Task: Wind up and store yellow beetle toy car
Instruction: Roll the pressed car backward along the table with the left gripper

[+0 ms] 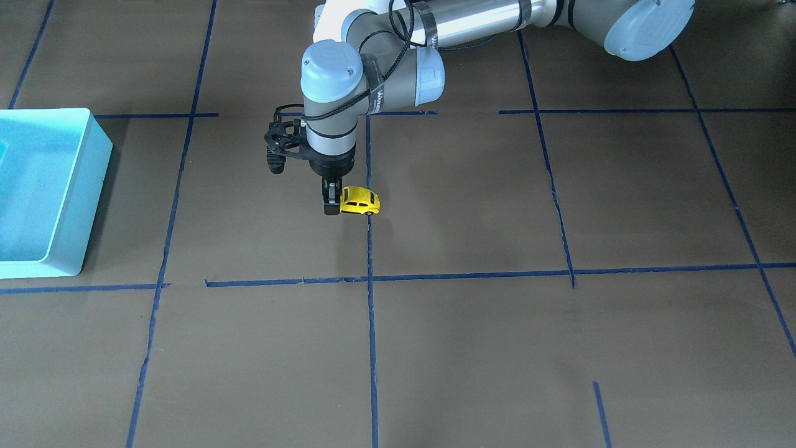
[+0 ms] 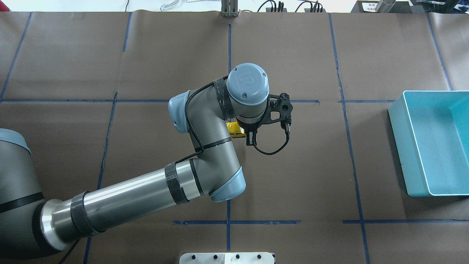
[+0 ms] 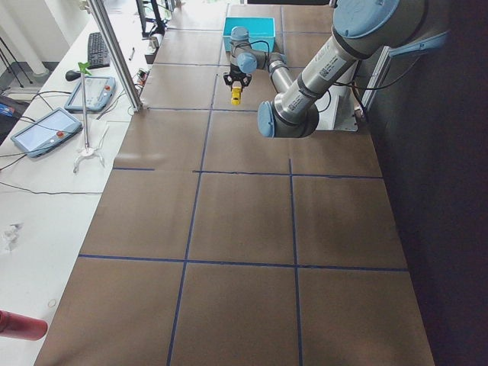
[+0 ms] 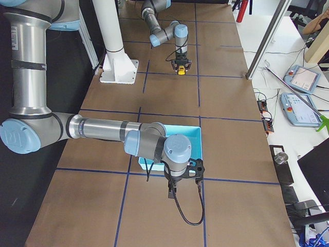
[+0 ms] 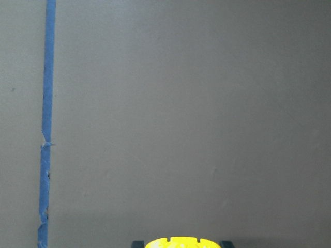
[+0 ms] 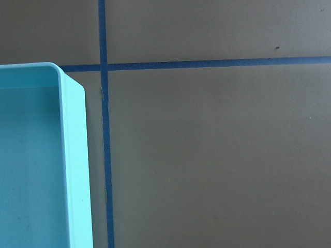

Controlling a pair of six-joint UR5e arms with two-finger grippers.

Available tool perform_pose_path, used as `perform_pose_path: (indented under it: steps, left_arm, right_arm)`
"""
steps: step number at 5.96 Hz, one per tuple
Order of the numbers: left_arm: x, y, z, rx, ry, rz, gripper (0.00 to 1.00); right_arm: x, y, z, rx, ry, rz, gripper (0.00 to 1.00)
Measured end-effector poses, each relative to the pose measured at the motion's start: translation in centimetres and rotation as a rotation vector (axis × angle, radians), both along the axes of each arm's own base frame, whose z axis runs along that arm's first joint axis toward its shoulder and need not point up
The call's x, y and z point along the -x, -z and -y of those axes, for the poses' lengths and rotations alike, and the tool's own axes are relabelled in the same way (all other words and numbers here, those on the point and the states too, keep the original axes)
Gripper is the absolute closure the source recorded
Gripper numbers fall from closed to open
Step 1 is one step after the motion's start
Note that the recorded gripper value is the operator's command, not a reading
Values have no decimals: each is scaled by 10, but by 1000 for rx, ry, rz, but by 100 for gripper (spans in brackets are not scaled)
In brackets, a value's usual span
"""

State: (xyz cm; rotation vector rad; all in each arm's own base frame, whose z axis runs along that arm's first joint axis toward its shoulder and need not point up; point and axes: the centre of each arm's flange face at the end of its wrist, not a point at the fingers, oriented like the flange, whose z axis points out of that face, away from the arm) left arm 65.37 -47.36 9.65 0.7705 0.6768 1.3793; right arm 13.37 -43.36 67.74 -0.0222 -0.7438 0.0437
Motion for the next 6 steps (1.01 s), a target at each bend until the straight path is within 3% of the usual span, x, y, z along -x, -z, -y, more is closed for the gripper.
perform_pose_path:
  steps: [6]
  left_arm:
    - [-20, -28, 5, 4, -42, -63, 96]
  right_arm:
    - [0, -2, -1, 3, 0, 1, 0]
